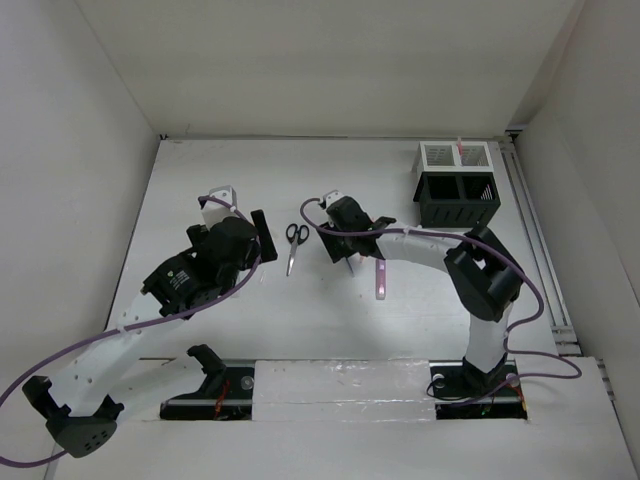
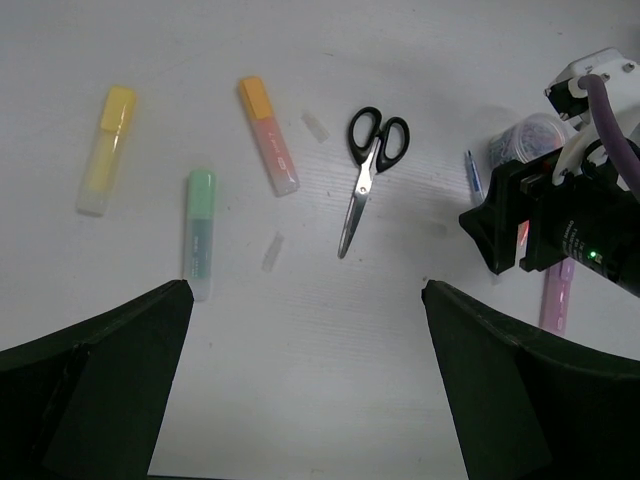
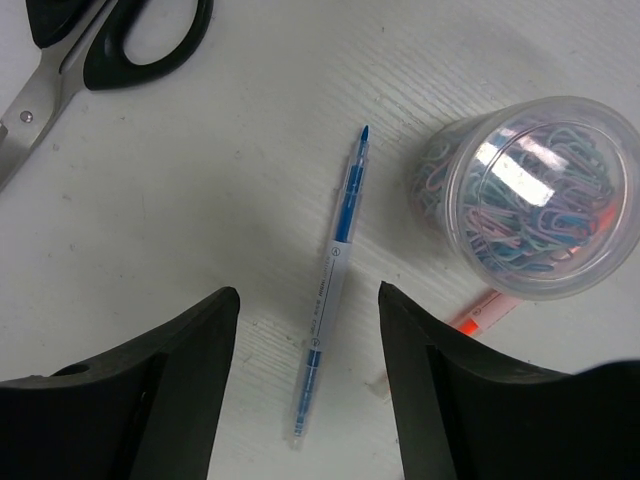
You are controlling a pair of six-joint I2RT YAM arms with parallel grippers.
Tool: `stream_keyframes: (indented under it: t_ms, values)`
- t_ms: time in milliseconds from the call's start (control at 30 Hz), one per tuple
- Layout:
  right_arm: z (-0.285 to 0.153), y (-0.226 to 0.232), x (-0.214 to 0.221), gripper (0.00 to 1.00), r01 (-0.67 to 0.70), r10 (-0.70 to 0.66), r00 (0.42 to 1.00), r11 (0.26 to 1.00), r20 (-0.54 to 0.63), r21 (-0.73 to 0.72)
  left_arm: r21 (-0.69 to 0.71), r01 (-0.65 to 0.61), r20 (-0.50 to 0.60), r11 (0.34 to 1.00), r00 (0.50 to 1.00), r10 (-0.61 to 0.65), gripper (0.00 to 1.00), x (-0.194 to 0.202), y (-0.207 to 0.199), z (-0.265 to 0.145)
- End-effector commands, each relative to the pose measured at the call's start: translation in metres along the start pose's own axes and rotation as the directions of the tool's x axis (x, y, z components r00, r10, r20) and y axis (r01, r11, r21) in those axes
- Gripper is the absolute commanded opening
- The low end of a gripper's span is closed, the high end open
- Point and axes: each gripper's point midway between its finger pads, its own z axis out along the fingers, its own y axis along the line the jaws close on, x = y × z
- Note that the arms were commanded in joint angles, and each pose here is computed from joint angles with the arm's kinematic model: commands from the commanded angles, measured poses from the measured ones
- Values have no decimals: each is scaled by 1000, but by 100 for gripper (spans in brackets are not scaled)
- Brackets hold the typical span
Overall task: Sort the stationery into containers
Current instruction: Pick up the pen from the center of the board.
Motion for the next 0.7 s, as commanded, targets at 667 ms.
stream_keyframes:
  t_ms: [667]
  values:
    - [21,7,35,35,-50,49,992,999,-113,-10,4,15,36,1000,999,-15,100,-9,2,-4]
